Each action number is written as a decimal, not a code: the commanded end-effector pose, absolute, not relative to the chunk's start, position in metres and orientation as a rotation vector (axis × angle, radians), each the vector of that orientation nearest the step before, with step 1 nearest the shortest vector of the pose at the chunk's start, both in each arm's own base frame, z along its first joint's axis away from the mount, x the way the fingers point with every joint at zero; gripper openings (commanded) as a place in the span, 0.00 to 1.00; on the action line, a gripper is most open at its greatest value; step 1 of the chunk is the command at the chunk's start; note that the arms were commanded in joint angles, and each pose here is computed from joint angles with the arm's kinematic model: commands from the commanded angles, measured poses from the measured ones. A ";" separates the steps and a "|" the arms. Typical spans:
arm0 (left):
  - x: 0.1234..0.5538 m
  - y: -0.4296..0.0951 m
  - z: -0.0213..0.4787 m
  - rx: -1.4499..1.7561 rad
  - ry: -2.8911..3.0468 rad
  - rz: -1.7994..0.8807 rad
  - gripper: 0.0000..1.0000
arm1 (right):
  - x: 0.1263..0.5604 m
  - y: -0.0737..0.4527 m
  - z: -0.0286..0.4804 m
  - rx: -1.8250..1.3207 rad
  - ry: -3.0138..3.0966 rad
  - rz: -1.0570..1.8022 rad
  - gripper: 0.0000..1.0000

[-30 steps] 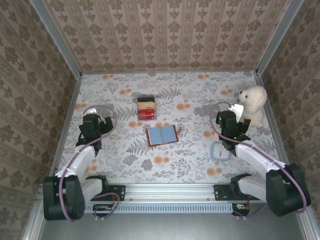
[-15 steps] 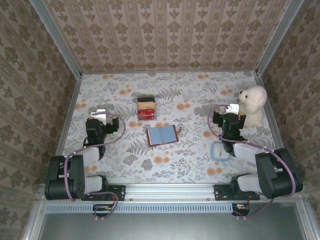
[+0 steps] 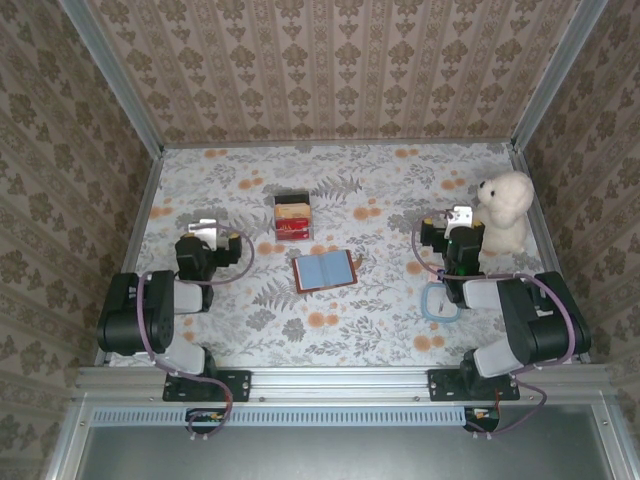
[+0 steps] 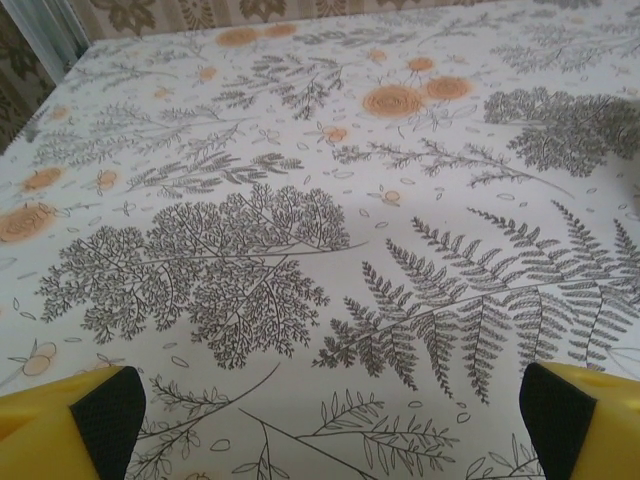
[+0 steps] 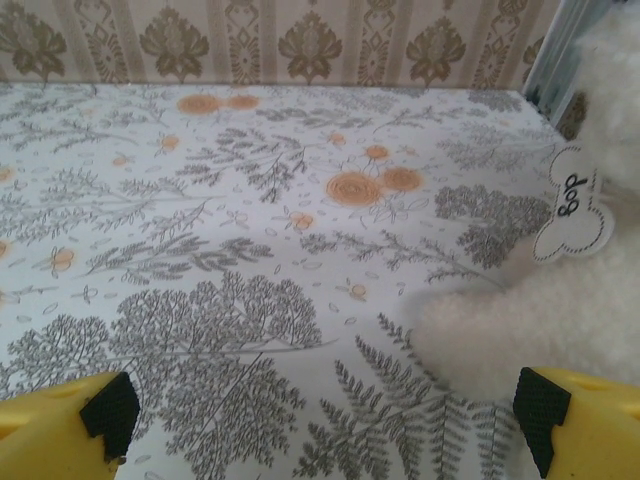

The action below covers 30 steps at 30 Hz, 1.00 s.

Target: Take the credit cards out of the card holder

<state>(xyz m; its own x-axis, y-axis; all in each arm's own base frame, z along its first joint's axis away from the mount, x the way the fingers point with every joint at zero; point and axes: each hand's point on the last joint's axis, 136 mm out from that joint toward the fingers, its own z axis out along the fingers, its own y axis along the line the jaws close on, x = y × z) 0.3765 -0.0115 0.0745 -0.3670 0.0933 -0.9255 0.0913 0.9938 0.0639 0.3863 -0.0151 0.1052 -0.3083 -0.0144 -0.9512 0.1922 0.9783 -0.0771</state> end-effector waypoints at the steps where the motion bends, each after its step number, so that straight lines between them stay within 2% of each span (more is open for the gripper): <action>1: 0.392 -0.010 0.098 0.134 1.873 0.009 1.00 | 0.391 -0.010 0.104 0.112 1.853 -0.159 1.00; 7: 0.400 -0.005 0.094 0.097 1.932 0.066 1.00 | 0.393 -0.025 0.101 0.202 1.882 -0.184 1.00; 30: 0.400 -0.006 0.093 0.111 1.937 0.062 1.00 | 0.393 -0.026 0.101 0.203 1.880 -0.183 1.00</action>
